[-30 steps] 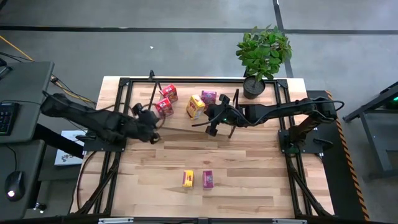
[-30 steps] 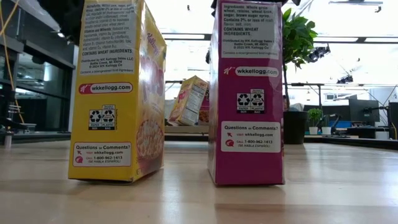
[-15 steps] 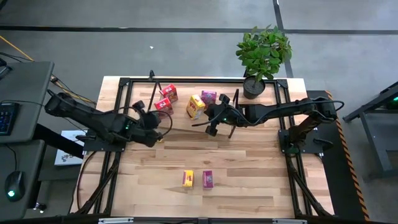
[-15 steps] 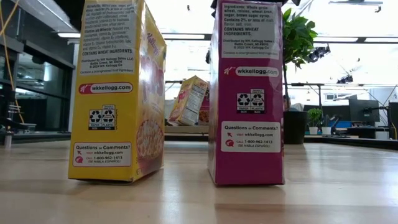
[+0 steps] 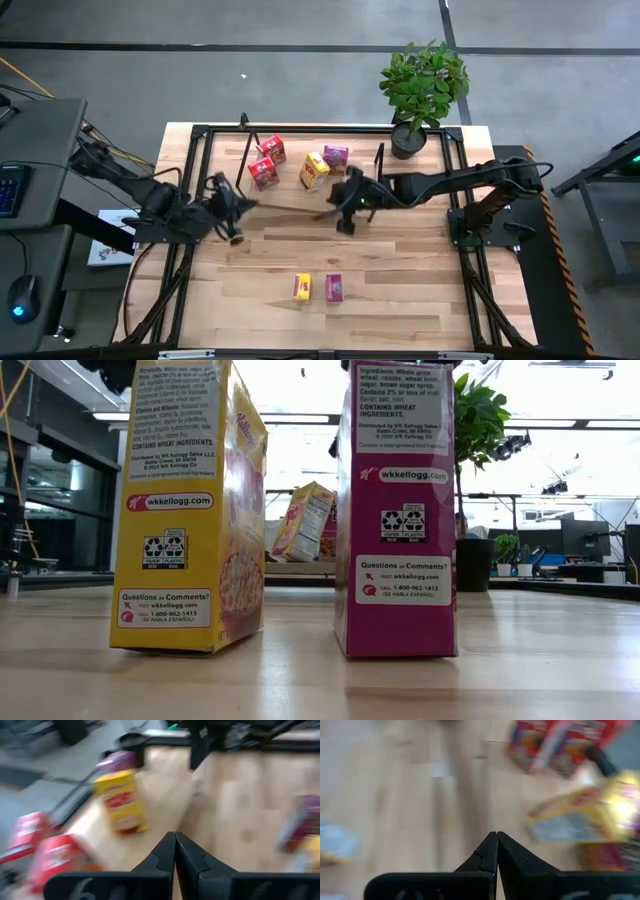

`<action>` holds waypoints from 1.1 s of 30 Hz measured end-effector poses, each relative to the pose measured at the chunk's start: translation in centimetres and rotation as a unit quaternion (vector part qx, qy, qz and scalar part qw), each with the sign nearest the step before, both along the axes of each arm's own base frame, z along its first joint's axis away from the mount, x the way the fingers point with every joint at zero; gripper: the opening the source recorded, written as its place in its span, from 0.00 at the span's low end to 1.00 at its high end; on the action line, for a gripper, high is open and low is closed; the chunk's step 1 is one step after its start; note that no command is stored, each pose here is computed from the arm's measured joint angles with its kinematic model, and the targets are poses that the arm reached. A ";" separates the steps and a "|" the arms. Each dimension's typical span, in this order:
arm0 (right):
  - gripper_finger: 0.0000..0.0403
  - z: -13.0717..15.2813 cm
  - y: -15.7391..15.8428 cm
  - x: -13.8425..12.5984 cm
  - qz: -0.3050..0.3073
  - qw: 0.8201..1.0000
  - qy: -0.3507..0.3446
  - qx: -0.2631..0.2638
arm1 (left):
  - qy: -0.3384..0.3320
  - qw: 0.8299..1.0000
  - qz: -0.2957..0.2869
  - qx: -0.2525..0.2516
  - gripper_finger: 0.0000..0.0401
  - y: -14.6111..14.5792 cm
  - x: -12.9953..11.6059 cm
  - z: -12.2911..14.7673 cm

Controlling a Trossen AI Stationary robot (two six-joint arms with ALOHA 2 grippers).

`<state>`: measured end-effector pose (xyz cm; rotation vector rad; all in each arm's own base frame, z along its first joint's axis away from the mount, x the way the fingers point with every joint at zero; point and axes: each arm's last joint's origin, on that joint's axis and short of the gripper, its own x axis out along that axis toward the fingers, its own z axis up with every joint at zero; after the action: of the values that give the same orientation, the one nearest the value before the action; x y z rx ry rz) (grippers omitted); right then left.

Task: Stack cereal on shelf
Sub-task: Put the purple cereal box on the shelf aligned with the other purple cereal box

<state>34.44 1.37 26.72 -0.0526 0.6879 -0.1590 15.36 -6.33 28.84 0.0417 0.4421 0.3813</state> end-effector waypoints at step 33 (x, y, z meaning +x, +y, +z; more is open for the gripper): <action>0.85 6.8 17.8 -2.3 -0.213 0.921 0.054 0.323 | -0.053 0.996 -0.059 -0.029 0.00 -2.4 0.8 -1.4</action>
<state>32.12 19.15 33.52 0.7333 0.8289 -0.3406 16.17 -8.70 27.48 -0.0093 0.3449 0.2538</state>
